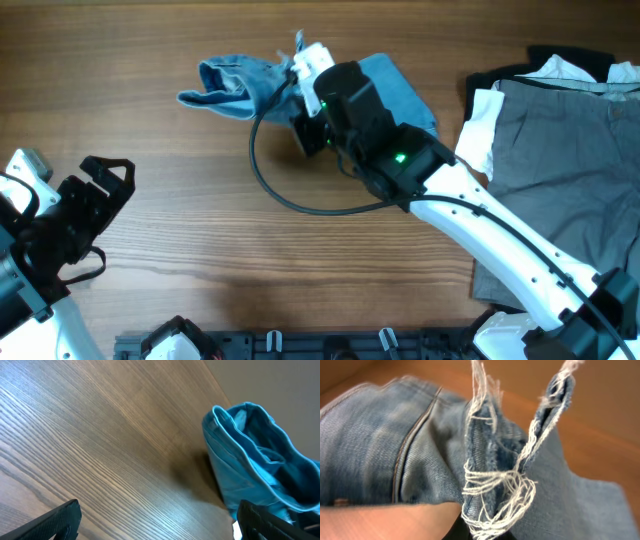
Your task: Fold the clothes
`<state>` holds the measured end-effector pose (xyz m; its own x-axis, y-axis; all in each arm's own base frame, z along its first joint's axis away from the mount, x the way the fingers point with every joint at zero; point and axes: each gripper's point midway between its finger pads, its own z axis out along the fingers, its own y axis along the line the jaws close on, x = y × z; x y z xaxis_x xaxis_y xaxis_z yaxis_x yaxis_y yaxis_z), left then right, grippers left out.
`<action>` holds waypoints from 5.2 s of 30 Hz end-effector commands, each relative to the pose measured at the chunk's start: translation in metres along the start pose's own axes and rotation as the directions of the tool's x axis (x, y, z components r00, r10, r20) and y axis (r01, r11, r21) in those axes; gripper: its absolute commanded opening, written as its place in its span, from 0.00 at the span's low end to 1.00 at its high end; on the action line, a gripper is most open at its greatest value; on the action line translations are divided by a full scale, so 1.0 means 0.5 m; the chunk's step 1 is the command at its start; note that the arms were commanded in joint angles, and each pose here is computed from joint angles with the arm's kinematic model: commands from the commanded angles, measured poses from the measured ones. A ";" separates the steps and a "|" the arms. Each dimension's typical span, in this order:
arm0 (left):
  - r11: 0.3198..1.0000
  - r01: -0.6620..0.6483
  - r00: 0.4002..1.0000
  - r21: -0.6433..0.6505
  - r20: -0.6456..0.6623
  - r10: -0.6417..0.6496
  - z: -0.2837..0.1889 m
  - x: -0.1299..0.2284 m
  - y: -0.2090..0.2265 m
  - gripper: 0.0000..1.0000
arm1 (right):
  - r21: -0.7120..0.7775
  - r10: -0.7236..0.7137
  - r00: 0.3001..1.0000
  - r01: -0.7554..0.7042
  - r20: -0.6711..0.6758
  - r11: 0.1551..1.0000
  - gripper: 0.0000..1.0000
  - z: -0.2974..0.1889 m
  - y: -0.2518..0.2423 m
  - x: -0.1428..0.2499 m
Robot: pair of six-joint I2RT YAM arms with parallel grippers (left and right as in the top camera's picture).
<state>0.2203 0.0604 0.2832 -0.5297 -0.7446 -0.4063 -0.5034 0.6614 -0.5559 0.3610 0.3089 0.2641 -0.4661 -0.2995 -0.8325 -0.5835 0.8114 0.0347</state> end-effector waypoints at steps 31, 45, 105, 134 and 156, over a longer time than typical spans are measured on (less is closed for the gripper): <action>1.000 -0.030 1.000 0.004 0.008 0.030 -0.005 -0.003 -0.006 1.00 | -0.392 -0.274 0.722 0.003 -0.636 0.920 0.62 0.051 0.214 0.460; 1.000 -0.030 1.000 0.004 0.008 0.030 -0.005 -0.003 -0.006 1.00 | -0.098 -0.059 0.712 -0.014 -0.699 0.995 0.49 0.120 0.152 0.505; 1.000 -0.030 1.000 0.004 0.008 0.030 -0.005 -0.003 -0.006 1.00 | -0.131 -0.052 0.745 -0.048 -0.665 0.990 0.31 0.153 0.118 0.469; 1.000 -0.030 1.000 0.004 0.008 0.030 -0.005 -0.003 -0.006 1.00 | -0.369 -0.225 0.771 -0.013 -0.596 0.929 0.36 0.129 0.096 0.432; 1.000 -0.030 1.000 0.004 0.008 0.030 -0.005 -0.003 -0.006 1.00 | -0.023 0.048 0.980 -0.053 -0.191 0.998 0.04 0.055 -0.031 0.116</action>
<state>0.2203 0.0604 0.2832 -0.5297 -0.7446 -0.4063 -0.5034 0.6614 -0.5559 0.3304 0.3021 0.1110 -0.6904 -0.5110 -0.5121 -0.6573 0.7387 0.1491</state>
